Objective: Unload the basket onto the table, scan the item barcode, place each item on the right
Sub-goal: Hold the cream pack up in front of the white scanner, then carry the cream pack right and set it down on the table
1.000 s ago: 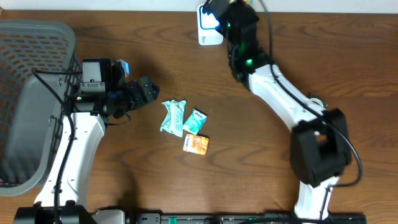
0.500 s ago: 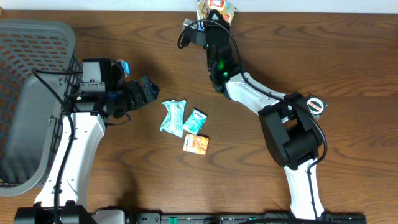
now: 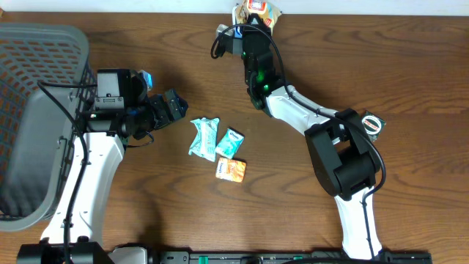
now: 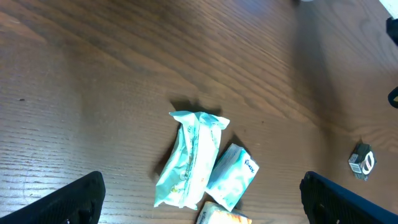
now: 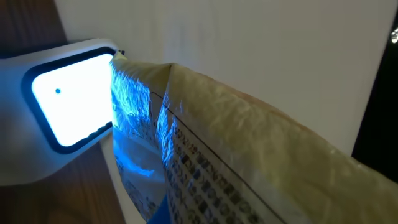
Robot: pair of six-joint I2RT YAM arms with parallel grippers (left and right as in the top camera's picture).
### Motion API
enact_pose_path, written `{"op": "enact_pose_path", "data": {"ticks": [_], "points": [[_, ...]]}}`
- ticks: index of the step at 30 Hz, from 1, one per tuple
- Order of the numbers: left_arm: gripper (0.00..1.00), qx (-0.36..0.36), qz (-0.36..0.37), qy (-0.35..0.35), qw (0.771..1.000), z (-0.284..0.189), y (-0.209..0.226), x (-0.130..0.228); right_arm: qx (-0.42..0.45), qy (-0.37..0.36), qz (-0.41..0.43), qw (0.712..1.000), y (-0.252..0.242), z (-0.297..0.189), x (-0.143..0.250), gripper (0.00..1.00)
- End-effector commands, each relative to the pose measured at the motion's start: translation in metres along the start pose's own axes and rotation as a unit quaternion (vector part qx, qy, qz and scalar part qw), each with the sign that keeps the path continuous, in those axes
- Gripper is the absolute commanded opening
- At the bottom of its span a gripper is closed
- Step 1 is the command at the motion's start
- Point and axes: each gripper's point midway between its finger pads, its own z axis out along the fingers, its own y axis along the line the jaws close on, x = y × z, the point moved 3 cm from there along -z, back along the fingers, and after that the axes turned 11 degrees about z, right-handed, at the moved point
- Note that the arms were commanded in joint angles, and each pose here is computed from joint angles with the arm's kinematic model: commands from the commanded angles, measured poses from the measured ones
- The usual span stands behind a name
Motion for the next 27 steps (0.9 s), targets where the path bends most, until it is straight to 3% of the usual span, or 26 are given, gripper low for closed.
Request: {"op": "enact_pose_path", "data": {"ticks": [1, 5, 9, 13, 20, 23, 27], "points": [[0.99, -0.004, 0.006, 0.001, 1.000, 0.001, 0.003, 0.001, 0.016, 0.005, 0.004, 1.000, -0.016, 0.001, -0.003, 0.01], [0.99, -0.004, 0.006, 0.001, 1.000, 0.001, 0.003, 0.001, 0.027, 0.005, 0.035, 0.999, -0.029, -0.003, -0.005, 0.01], [0.99, -0.004, 0.006, 0.001, 1.000, 0.001, 0.003, 0.001, 0.032, 0.013, 0.132, 0.991, -0.084, -0.026, -0.005, 0.01], [0.99, -0.004, 0.006, 0.001, 1.000, 0.001, 0.003, 0.001, -0.021, 0.006, 0.280, 0.960, -0.143, -0.070, 0.003, 0.01], [0.99, -0.004, 0.006, 0.001, 1.000, 0.001, 0.003, 0.001, -0.151, 0.012, 0.515, 0.843, -0.198, -0.155, 0.036, 0.01], [0.99, -0.004, 0.006, 0.001, 1.000, 0.001, 0.003, 0.001, -0.161, 0.086, 0.612, 0.770, -0.211, -0.190, 0.084, 0.01], [0.99, -0.004, 0.006, 0.001, 1.000, 0.001, 0.003, 0.001, -0.123, 0.197, 0.676, 0.699, -0.214, -0.219, 0.156, 0.01]]}}
